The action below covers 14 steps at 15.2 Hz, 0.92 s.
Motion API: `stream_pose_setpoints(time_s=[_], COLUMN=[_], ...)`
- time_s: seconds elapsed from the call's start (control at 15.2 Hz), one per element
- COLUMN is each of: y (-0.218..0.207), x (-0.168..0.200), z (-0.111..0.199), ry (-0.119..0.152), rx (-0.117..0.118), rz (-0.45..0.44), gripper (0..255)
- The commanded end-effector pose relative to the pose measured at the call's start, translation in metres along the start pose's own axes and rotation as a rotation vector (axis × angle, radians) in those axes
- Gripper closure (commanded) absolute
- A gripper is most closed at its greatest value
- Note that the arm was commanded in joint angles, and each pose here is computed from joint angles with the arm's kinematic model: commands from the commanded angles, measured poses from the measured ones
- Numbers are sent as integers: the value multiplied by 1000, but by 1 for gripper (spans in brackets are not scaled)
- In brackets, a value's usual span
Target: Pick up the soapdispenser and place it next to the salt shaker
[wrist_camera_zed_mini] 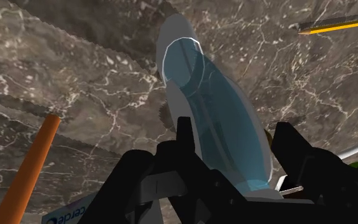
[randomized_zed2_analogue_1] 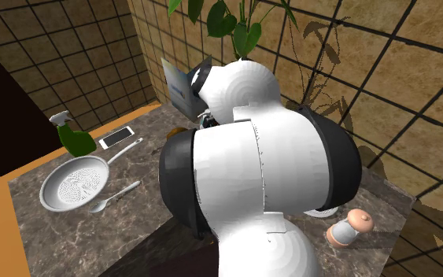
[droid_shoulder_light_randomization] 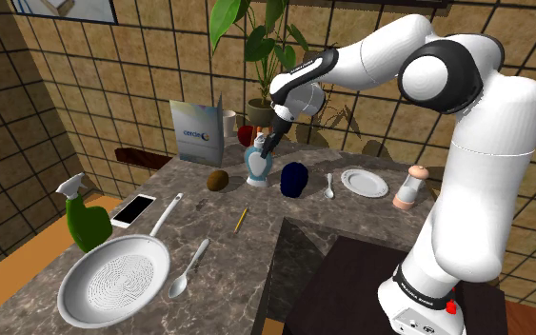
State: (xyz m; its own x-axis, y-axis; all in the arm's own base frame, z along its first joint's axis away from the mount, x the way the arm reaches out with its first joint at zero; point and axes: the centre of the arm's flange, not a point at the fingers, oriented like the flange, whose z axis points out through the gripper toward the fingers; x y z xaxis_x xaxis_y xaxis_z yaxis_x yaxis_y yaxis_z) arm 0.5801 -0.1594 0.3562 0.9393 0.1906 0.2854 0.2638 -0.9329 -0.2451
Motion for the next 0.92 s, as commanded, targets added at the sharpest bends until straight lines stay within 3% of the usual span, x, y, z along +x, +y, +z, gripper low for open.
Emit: stream_pose_setpoints(time_s=[0.0,0.46,0.86], y=[0,0,-8], x=[0,0,9], z=[1,1,-29], ry=[-1,-1,-1], rx=[1,0,1], rz=[0,0,0], gripper=[255,255,255])
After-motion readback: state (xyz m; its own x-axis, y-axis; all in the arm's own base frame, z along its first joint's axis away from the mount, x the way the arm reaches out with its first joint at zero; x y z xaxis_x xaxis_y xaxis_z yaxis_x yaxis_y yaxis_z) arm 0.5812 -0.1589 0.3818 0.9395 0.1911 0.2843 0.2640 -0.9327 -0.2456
